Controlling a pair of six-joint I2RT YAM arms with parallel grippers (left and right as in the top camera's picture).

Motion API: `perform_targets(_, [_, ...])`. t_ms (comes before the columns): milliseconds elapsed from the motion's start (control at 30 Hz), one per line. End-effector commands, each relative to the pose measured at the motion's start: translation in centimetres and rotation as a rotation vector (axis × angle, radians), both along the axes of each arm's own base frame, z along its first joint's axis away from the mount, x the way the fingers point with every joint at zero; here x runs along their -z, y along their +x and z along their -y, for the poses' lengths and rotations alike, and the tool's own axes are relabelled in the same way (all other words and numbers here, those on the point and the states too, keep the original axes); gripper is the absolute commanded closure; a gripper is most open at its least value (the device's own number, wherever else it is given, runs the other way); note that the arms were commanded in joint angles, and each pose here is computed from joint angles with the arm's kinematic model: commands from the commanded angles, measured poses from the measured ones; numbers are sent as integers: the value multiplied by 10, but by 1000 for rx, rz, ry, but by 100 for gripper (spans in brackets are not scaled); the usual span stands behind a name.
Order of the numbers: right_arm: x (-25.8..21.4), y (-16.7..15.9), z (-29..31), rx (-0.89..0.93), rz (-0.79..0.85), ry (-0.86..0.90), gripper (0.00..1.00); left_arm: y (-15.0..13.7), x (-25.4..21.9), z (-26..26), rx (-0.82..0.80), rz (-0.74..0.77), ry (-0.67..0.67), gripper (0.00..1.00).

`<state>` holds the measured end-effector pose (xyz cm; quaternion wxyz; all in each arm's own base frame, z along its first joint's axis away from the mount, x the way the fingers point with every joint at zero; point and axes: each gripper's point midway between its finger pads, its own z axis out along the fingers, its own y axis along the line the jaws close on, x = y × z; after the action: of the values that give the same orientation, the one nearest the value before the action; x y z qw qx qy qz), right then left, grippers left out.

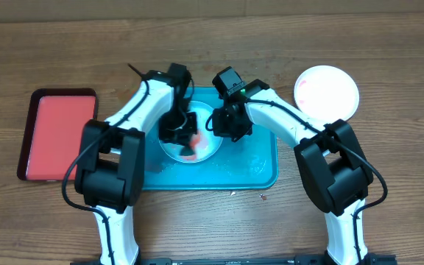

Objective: Clean dirty plates on tray and stack at the side

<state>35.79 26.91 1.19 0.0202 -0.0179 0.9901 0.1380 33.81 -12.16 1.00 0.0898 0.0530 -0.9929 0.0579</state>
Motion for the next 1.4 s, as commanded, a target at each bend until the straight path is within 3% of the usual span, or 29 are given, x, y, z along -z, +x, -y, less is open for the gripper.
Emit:
perform_targets(0, [4,4,10,8,9,-31,96,20,-3,-88,-92,54,363,96])
perform_targets(133, [4,4,10,-23,18,-32,96,36,-24,-105,-139,98,419,96])
perform_targets(367, [-5,6,1,-116,54,-26,96,68,-69,-103,-217,209,397,96])
perform_targets(633, [-51,9,-26,-238,194,-79,96,73,-107,-127,-381,274,276,96])
perform_targets(1000, [-175,28,-28,-266,744,-602,96,27,-110,-258,-699,148,313,96])
perform_targets(1133, [-204,24,-35,-379,888,-798,96,6,-109,-294,-803,112,321,96])
perform_targets(1367, [-256,9,-48,-414,1089,-1080,96,-11,-109,-327,-909,102,309,96])
